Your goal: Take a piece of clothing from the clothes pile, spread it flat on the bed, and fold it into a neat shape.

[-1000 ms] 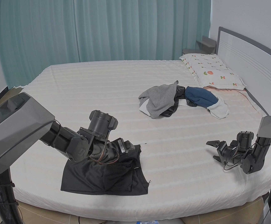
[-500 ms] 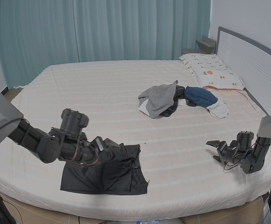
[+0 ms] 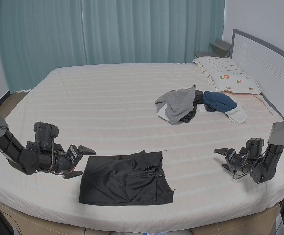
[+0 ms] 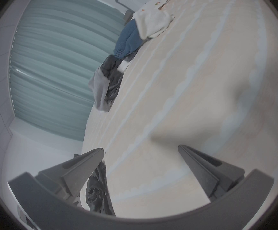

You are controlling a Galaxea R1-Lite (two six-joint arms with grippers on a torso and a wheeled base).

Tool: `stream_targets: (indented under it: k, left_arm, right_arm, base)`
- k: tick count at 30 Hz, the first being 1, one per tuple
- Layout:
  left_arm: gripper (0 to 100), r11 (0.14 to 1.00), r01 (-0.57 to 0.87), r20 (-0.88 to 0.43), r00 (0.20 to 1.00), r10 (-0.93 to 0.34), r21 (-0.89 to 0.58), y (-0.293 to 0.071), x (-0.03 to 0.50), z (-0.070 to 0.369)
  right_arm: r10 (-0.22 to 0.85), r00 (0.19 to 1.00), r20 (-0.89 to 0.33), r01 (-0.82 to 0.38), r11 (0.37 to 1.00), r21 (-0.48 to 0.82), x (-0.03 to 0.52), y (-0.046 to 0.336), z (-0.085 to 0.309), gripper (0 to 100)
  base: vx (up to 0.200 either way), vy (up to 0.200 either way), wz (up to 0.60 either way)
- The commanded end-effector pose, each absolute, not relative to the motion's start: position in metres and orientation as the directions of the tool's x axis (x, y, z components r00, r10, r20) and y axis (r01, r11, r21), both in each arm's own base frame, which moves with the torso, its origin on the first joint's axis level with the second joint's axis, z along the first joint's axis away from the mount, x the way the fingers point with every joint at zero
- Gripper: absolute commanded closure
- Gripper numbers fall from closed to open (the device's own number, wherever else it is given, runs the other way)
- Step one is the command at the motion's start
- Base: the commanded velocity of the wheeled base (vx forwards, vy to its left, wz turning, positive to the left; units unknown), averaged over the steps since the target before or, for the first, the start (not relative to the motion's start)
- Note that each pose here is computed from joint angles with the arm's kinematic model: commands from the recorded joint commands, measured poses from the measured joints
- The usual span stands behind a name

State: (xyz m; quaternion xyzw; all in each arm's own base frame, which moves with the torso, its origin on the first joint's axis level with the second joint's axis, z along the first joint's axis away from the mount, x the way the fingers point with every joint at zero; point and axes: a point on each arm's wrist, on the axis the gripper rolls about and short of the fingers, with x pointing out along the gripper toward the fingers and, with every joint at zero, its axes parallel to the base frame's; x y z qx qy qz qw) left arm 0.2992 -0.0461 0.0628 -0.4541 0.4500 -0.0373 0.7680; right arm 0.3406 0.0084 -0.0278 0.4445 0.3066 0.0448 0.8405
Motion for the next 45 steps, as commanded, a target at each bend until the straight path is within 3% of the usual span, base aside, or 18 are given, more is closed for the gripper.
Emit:
stream_targets:
  k: [1, 12, 17, 22, 30, 35, 45]
  left_arm:
    - [0, 0.577, -0.426, -0.705, 0.556, -0.440, -0.696, -0.036, 0.304, 0.039]
    - [0, 0.584, -0.413, -0.699, 0.567, -0.435, -0.699, -0.036, 0.301, 0.030]
    - [0, 0.588, -0.401, -0.692, 0.576, -0.435, -0.703, -0.037, 0.300, 0.029]
    - [0, 0.589, -0.390, -0.684, 0.585, -0.435, -0.708, -0.037, 0.300, 0.029]
    - [0, 0.588, -0.385, -0.680, 0.589, -0.436, -0.711, -0.037, 0.301, 0.029]
    - [0, 0.588, -0.385, -0.680, 0.589, -0.436, -0.711, -0.037, 0.301, 0.029]
    - [0, 0.589, -0.387, -0.682, 0.587, -0.436, -0.710, -0.037, 0.301, 0.028]
  right_arm:
    - [0.352, 0.806, -0.475, 0.128, 0.681, 0.721, 0.324, 0.041, -0.008, 0]
    - [0.385, 0.787, -0.482, -0.065, 0.829, 0.556, 0.302, 0.142, 0.016, 0]
    - [0.389, 0.758, -0.524, -0.093, 0.859, 0.503, 0.300, 0.169, 0.029, 0]
    - [0.335, 0.720, -0.608, -0.129, 0.925, 0.357, 0.301, 0.190, 0.020, 0]
    - [0.209, 0.733, -0.648, -0.156, 0.978, 0.138, 0.303, 0.191, 0.002, 0]
    - [0.170, 0.743, -0.648, -0.153, 0.985, 0.084, 0.298, 0.184, 0.006, 0]
    - [0.079, 0.675, -0.734, -0.138, 0.990, -0.021, 0.271, 0.146, 0.004, 0]
  base:
    - [0.000, 0.200, 0.00]
    - [0.000, 0.200, 0.00]
    - [0.000, 0.200, 0.00]
    - [0.000, 0.000, 0.00]
    - [0.000, 0.000, 0.00]
    - [0.000, 0.000, 0.00]
    - [0.000, 0.000, 0.00]
